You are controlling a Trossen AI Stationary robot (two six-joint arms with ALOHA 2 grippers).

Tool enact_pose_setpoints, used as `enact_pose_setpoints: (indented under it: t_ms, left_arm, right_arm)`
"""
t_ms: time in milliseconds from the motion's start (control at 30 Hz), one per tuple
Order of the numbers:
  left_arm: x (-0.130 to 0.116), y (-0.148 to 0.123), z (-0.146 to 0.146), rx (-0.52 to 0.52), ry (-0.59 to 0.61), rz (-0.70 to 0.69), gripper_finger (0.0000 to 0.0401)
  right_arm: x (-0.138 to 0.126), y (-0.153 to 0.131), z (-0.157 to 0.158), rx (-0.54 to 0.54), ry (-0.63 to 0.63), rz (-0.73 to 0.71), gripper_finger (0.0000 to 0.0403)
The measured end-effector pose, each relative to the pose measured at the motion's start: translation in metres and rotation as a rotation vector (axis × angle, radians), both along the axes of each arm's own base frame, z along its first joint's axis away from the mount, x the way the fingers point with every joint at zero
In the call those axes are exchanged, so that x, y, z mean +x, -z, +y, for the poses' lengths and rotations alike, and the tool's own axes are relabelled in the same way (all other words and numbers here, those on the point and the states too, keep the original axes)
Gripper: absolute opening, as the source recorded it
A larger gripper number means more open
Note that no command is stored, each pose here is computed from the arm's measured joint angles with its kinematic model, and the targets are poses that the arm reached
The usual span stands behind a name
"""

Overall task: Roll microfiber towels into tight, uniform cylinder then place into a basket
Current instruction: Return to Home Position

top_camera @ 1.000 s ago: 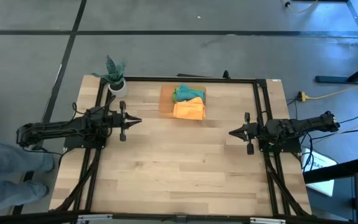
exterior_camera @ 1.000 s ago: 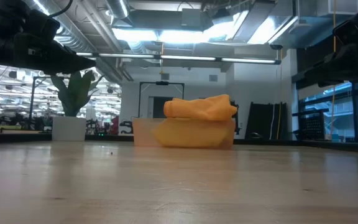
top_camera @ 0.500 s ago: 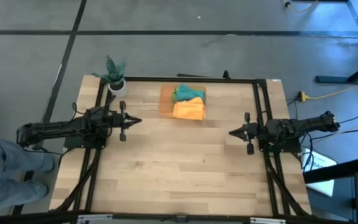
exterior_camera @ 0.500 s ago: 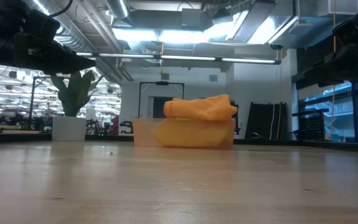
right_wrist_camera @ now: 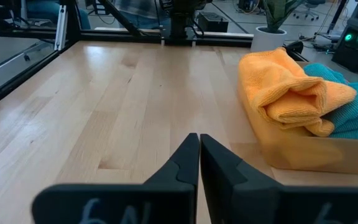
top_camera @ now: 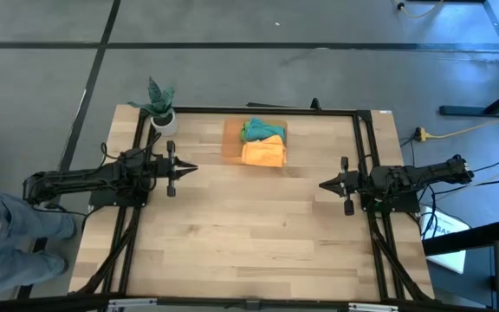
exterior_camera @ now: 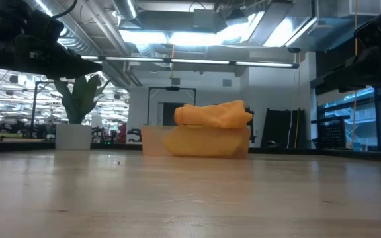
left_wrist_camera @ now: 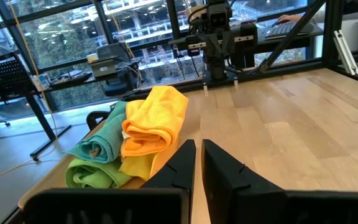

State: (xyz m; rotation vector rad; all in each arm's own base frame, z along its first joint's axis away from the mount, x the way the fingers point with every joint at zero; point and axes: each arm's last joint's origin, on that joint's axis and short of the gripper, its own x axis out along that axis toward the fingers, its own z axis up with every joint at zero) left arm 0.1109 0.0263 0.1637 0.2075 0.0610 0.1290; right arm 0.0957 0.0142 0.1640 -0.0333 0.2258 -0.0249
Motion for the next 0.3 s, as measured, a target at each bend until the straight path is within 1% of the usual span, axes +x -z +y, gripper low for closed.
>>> enact_pose_setpoints:
  t_ms: [300]
  left_arm:
    - [0.0000,0.0000,0.0000,0.000,0.000,0.000,0.0004]
  right_arm:
    - [0.0000,0.0000,0.0000,0.001,0.000,0.000,0.0017]
